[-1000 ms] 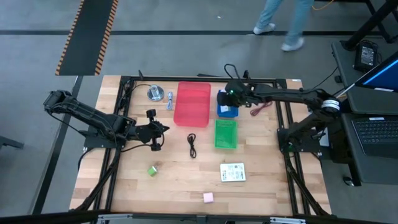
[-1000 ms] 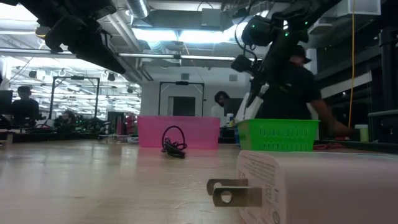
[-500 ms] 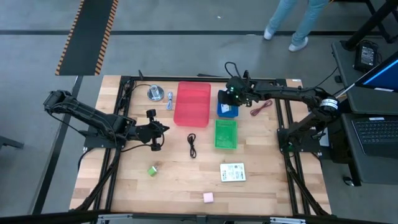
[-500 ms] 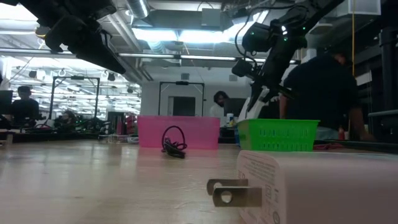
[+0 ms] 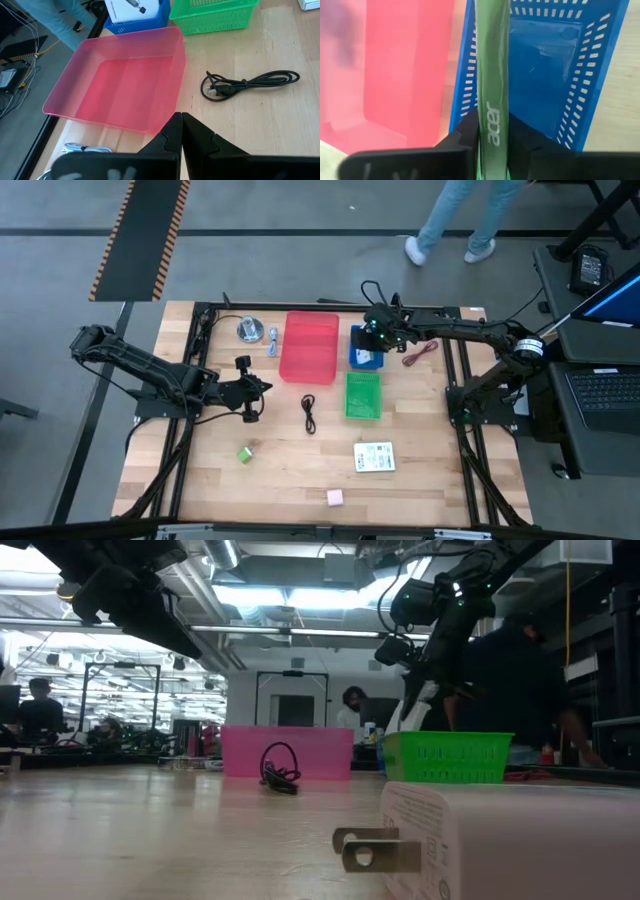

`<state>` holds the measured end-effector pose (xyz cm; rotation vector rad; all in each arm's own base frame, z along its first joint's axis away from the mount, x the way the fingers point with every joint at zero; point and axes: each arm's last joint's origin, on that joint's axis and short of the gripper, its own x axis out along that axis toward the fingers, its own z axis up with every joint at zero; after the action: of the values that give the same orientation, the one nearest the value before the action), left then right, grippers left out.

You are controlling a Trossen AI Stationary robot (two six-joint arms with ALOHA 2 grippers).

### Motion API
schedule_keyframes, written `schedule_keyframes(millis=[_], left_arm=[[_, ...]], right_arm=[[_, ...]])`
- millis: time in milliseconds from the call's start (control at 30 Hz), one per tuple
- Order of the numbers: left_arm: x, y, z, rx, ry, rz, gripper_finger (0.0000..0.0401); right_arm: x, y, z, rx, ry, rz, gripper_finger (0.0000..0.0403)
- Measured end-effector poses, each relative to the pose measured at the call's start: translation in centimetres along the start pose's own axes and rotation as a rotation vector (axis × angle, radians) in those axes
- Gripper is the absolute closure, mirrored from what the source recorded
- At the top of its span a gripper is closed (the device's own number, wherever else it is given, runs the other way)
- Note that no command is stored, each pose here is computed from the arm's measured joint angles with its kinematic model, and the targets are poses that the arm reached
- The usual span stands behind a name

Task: Pick and place items into bin
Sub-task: Put the left white card reader box into the blue bin, then put the red USB cable into the red bin

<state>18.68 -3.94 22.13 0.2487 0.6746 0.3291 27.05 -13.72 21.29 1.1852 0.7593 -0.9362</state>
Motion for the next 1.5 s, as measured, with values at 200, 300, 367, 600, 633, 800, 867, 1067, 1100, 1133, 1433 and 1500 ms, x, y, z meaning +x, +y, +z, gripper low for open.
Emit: schedule_keyframes(millis=[200, 300, 367, 600, 633, 800, 867, 1067, 1100, 1133, 1433, 1500], left_arm=[[0.0, 0.0, 0.0, 0.000, 0.000, 0.000, 0.0399], [0.0, 0.0, 0.0, 0.000, 0.000, 0.000, 0.0399], [0.0, 0.0, 0.0, 0.000, 0.000, 0.000, 0.0399], [0.0, 0.0, 0.0, 0.000, 0.000, 0.000, 0.0399], [0.0, 0.0, 0.0, 0.000, 0.000, 0.000, 0.0399], [0.0, 0.0, -0.1, 0.013, 0.011, 0.001, 0.0399], [0.0, 0.0, -0.3, 0.026, 0.023, -0.003, 0.0399], [0.0, 0.0, -0.6, 0.043, 0.050, -0.001, 0.0399], [0.0, 0.0, -0.6, 0.043, 0.050, -0.002, 0.0399], [0.0, 0.0, -0.6, 0.043, 0.050, -0.003, 0.0399], [0.0, 0.1, -0.5, 0.037, 0.048, 0.001, 0.0399], [0.0, 0.1, -0.5, 0.036, 0.048, 0.001, 0.0399]], right_arm=[[0.0, 0.0, 0.1, -0.001, -0.039, -0.021, 0.0297], [0.0, 0.0, 0.2, -0.039, -0.045, -0.013, 0.0285], [-0.1, 0.1, 0.2, -0.060, -0.049, -0.007, 0.0283], [-0.5, 0.0, 0.3, -0.131, -0.057, -0.001, 0.0282], [-0.8, 0.1, 0.4, -0.146, -0.063, 0.007, 0.0282], [-2.6, 0.2, 0.4, -0.210, -0.116, 0.036, 0.0287], [-3.4, 0.3, 0.1, -0.264, -0.147, 0.034, 0.0306], [-6.0, 1.0, -1.3, -0.469, -0.226, 0.070, 0.0394], [-6.3, 1.0, -1.5, -0.502, -0.240, 0.071, 0.0394], [-6.6, 1.2, -1.8, -0.535, -0.256, 0.070, 0.0392], [-8.1, 1.7, -3.2, -0.750, -0.368, 0.019, 0.0400], [-8.0, 1.4, -3.1, -0.767, -0.355, -0.001, 0.0401]])
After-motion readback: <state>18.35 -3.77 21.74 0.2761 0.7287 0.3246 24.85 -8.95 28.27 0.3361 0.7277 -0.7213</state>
